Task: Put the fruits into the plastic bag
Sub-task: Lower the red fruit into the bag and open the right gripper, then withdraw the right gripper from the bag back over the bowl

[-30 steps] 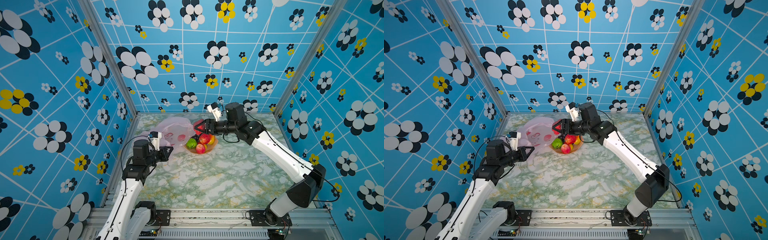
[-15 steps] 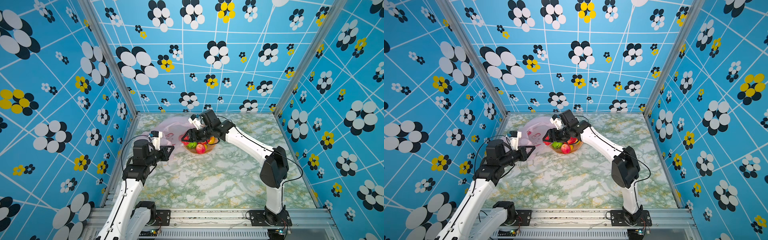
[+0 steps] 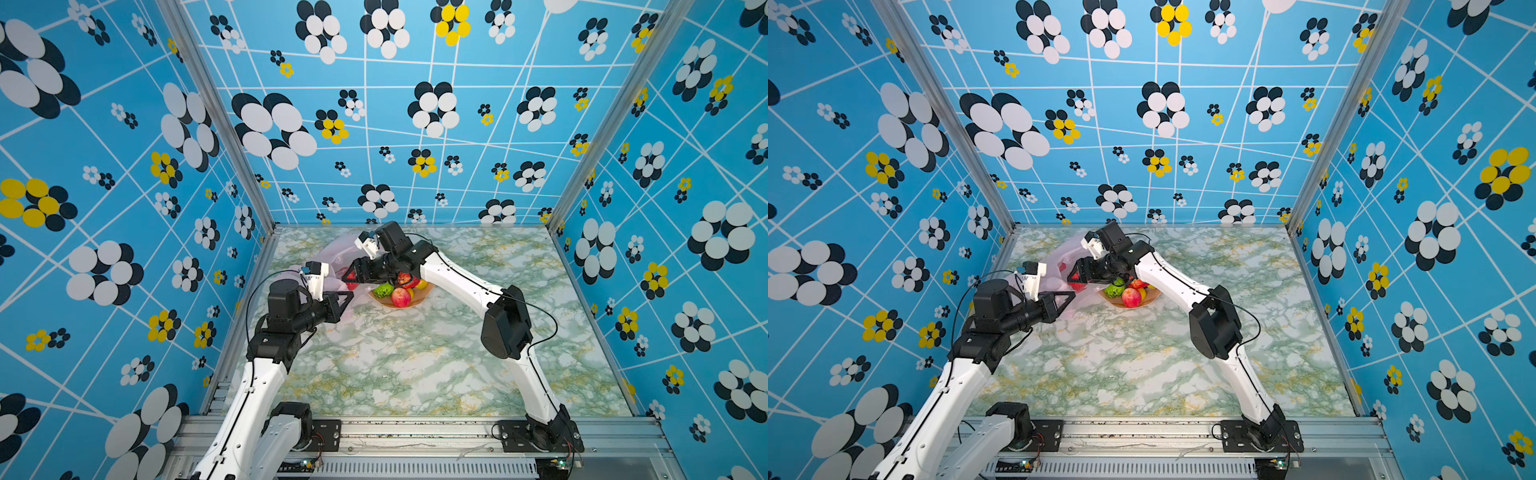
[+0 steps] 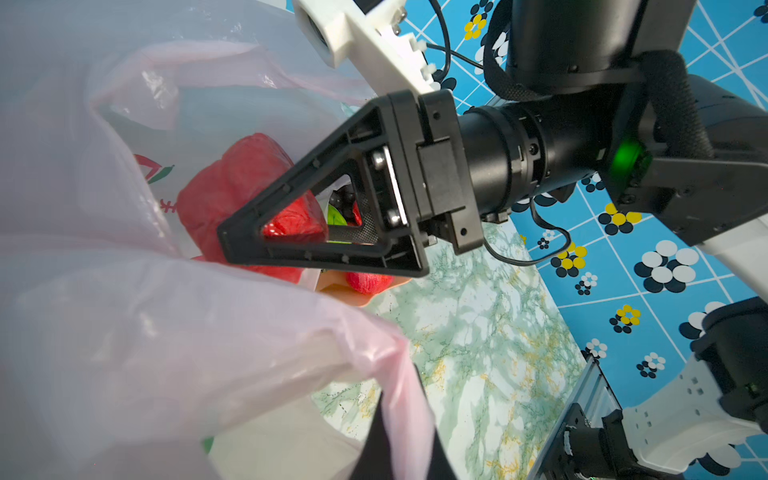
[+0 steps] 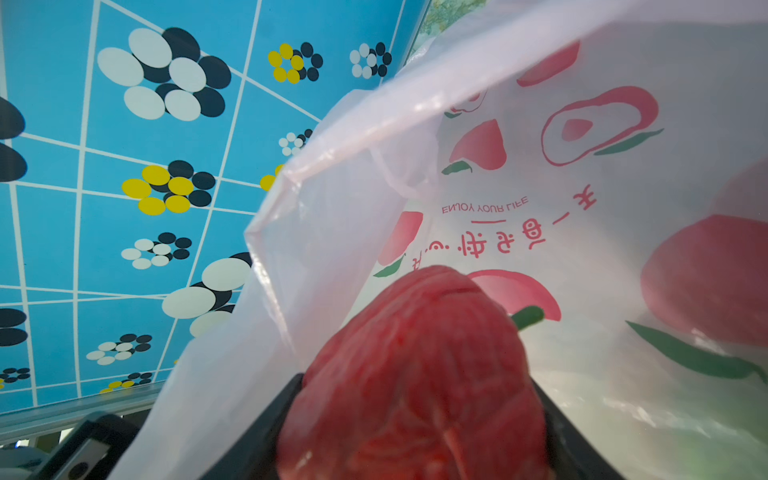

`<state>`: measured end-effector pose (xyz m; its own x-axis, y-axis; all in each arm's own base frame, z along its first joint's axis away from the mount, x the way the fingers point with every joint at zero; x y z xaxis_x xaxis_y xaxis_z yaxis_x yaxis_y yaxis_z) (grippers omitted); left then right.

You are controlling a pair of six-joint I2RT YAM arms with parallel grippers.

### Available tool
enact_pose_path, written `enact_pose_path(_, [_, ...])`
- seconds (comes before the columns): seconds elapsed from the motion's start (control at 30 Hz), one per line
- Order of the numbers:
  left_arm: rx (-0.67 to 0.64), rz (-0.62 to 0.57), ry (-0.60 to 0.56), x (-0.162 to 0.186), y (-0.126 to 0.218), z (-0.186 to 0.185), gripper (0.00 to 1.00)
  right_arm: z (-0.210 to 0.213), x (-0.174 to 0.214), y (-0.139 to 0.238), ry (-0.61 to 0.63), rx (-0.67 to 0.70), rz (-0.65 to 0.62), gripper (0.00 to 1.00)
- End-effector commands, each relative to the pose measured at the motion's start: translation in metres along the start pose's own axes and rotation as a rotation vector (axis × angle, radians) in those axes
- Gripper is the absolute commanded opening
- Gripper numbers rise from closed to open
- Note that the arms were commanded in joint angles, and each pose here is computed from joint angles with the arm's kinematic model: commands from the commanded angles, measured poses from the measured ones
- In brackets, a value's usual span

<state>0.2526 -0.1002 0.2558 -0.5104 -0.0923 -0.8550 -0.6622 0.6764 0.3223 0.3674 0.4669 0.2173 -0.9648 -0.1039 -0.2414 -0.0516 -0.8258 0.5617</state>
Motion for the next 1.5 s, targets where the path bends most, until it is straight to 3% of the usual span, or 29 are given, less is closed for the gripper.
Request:
enact_pose_path(0.0, [0.043,-0.022,-0.01,-0.002,0.0,-0.007,0.0,-0.004,0.001,-0.009,-0.027,0.025,0.022,0.54])
enact_pose_path(0.17, [0.049,-0.027,-0.012,-0.003,0.001,-0.008,0.0,-0.008,-0.002,-0.015,-0.038,0.032,0.027,0.56])
enact_pose_path(0.43, [0.055,-0.029,-0.011,-0.003,0.0,-0.009,0.0,-0.003,-0.005,-0.019,-0.028,-0.005,0.03,0.7])
enact_pose_path(0.63, [0.058,-0.03,-0.013,-0.004,0.001,-0.009,0.0,0.012,-0.01,-0.019,-0.017,-0.088,0.025,0.99])
enact_pose_path(1.03, [0.054,-0.028,-0.017,-0.003,0.001,-0.009,0.0,0.039,-0.017,-0.005,0.034,-0.178,-0.007,0.99])
enact_pose_path(1.47, [0.042,-0.022,-0.016,-0.002,0.001,-0.007,0.0,0.062,0.009,0.051,0.17,-0.16,-0.018,0.99])
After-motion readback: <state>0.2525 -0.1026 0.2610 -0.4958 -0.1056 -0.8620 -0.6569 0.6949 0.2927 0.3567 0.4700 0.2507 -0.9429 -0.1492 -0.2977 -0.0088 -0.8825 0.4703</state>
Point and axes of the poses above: each gripper's point midway between its finger pads, its own y axis back along the fingers, its own z axis along the line the jaws close on, x = y × z, the point moved 4 cm from there along y, back along the fingers, and after that the axes turned 15 degrees about -y, right-handed, at the moved point
